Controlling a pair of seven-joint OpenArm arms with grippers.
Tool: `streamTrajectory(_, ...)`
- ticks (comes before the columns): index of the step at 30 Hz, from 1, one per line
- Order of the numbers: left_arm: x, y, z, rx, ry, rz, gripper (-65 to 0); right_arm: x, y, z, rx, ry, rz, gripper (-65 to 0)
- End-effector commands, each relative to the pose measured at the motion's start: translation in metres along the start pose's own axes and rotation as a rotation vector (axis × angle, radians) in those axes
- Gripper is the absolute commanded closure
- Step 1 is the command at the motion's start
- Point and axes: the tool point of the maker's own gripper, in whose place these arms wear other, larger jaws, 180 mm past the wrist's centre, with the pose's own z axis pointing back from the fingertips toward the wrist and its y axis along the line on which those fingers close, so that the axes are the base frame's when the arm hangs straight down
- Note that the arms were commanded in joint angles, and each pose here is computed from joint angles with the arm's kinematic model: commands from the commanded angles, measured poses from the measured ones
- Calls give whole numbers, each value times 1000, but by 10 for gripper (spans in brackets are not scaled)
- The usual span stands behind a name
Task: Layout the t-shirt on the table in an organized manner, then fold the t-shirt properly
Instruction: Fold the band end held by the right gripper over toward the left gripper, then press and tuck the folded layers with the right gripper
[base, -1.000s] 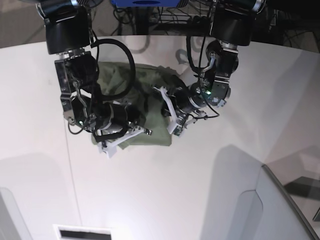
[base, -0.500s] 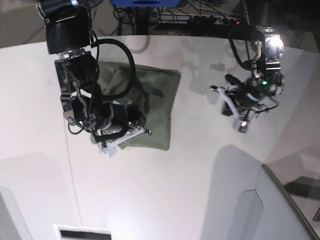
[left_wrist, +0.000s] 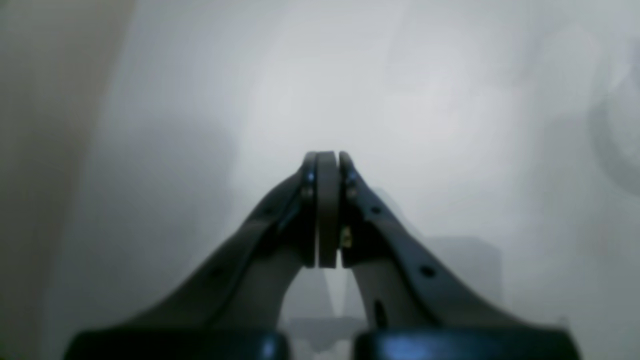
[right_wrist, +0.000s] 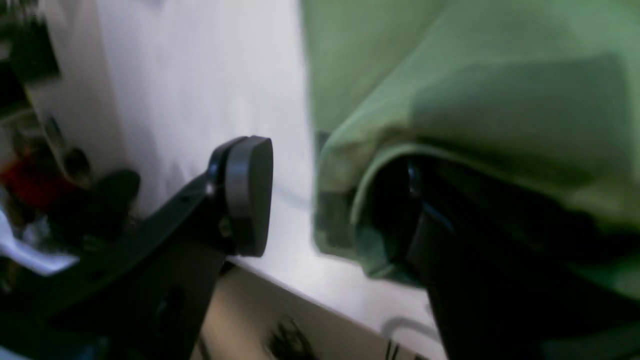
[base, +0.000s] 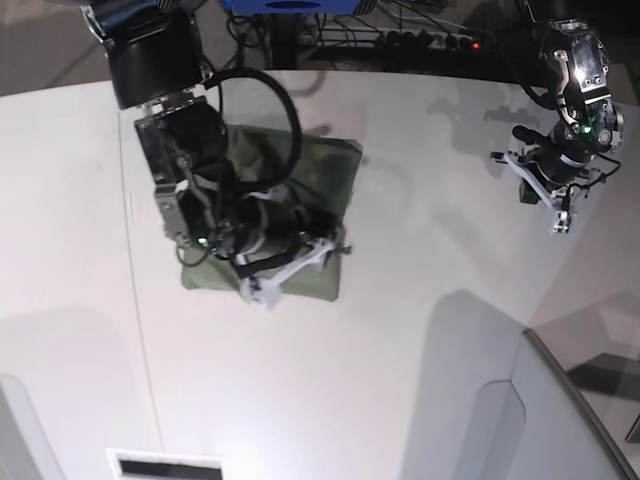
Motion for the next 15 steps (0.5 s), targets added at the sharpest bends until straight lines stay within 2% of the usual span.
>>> streamTrajectory(1,18,7,3,10,-54,-15,0,15,19,4,39,-37,34,-314)
streamTrajectory(5,21,6,2,10,-58,-16,0,10,41,-3,84,-10,73,-311)
streamTrajectory(11,16,8,0,10,-45,-12,0,6,62,-20,97,67,153,-309)
streamTrajectory(15,5,11,-3,10,-19,6,0,3,75,-19,133,93,149,-308)
